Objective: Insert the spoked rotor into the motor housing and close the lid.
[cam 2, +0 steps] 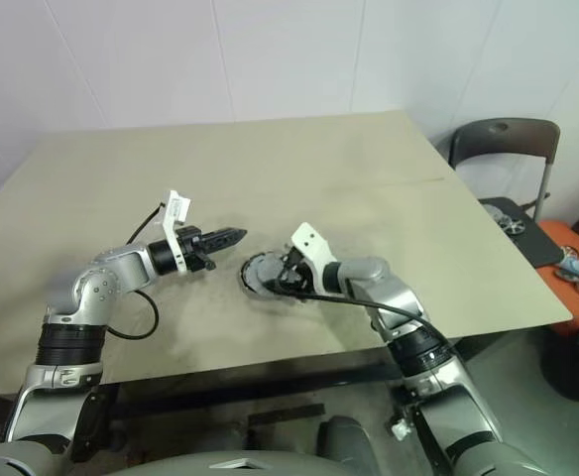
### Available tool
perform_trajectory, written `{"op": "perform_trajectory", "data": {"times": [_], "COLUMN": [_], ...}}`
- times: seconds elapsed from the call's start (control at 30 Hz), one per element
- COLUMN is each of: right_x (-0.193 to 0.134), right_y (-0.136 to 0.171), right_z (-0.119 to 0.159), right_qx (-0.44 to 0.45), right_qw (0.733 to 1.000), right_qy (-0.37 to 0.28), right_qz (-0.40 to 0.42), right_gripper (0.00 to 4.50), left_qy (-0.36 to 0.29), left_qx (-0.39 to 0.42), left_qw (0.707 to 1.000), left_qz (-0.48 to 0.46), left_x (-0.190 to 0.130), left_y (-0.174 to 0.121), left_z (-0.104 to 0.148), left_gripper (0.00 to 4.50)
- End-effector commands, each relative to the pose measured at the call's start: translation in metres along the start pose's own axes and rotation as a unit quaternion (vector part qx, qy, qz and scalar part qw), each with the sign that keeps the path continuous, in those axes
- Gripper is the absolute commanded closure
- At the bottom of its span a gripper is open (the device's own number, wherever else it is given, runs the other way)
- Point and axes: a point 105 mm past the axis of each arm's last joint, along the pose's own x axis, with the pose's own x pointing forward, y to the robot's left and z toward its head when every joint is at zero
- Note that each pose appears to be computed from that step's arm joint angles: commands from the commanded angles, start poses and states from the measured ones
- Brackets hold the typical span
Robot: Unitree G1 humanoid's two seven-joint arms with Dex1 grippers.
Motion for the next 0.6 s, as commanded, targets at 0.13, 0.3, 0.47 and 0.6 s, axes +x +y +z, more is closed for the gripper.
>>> {"op": "perform_trajectory", "data": {"times": [0.13,0.3,0.47,0.6], "right_x": [0.001,0.006,0.014,0.016], "right_y": [0.011,0.012,0.013,0.014], "right_z": [0.013,0.018,0.018,0.022], "right_qx": [0.011,-0.007,-0.018,0.000], "right_qw": [1.000,1.000,1.000,1.000], "right_qy": [-0.016,-0.020,-0.018,-0.025], "right_qz": [0.025,0.017,0.008,0.007], "right_gripper": [1.45,1.45,1.45,1.45], "left_qy": [-0.016,-0.015,-0.014,-0.013], "left_qx": [0.017,0.017,0.016,0.015], "left_qw": [1.000,1.000,1.000,1.000], "left_qz": [-0.002,-0.002,-0.002,-0.001], "left_x": [-0.002,-0.001,-0.001,-0.002], "left_y": [-0.004,-0.004,-0.004,-0.004], "left_z": [0.009,0.009,0.008,0.006], "left_gripper": [4.50,4.50,4.50,4.50]}}
